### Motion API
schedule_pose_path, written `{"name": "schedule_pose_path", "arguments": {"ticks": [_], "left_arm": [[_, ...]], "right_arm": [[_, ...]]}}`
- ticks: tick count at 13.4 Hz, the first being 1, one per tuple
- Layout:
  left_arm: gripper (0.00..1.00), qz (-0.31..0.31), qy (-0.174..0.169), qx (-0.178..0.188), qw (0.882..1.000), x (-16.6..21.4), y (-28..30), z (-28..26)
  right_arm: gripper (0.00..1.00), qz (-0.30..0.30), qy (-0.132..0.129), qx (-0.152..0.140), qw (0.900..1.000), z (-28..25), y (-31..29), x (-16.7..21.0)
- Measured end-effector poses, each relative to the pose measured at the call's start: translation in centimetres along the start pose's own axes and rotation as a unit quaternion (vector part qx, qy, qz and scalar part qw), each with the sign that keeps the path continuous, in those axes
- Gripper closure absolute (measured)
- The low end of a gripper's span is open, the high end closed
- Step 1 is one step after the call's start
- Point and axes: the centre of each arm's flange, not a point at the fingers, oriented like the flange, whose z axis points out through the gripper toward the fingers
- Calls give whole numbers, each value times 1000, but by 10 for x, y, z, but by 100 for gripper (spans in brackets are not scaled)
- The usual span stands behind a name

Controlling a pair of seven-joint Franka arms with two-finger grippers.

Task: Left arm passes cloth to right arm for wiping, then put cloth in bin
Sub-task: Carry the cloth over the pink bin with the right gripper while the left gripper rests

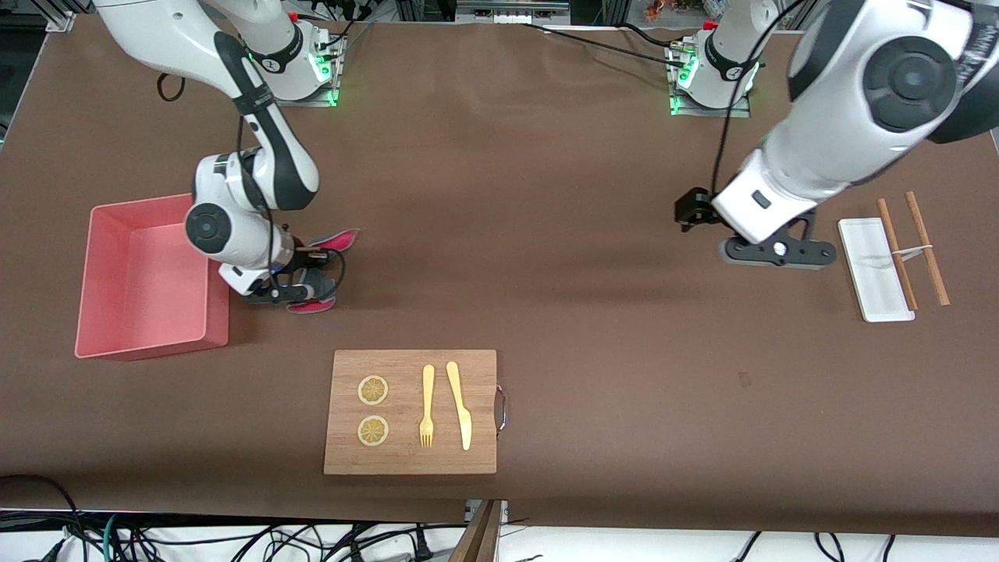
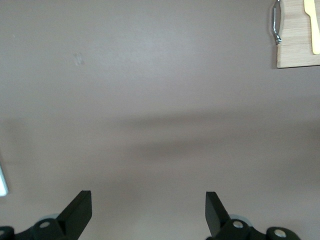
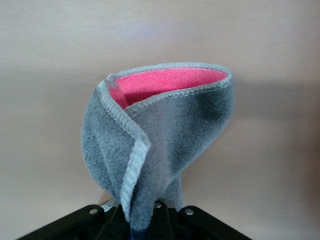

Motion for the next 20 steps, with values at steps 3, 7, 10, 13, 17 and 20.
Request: {"name": "schedule_pose_path", "arguments": {"ticks": [3,7,10,13,17,20], "left_arm": [[0,20,5,16,1000,3,-58,-4],[0,7,49,28,998,-27,-113,-11],[0,6,39,32,999,-54,-114,-8],[0,6,35,32,999,-55,-114,-6],[0,6,34,32,999,-55,-114,-5],[0,6,34,32,999,-55,-114,-5]], "right_arm": [[95,48,-3,21,999,5,-57,-2],[95,112,0,42,993,4,-151,-10],[95,121,-2,58,991,-4,-189,-21],[95,116,-10,54,992,4,-150,-9],[95,69,-24,58,996,18,-34,9],[95,25,-18,58,998,16,48,14]]}}
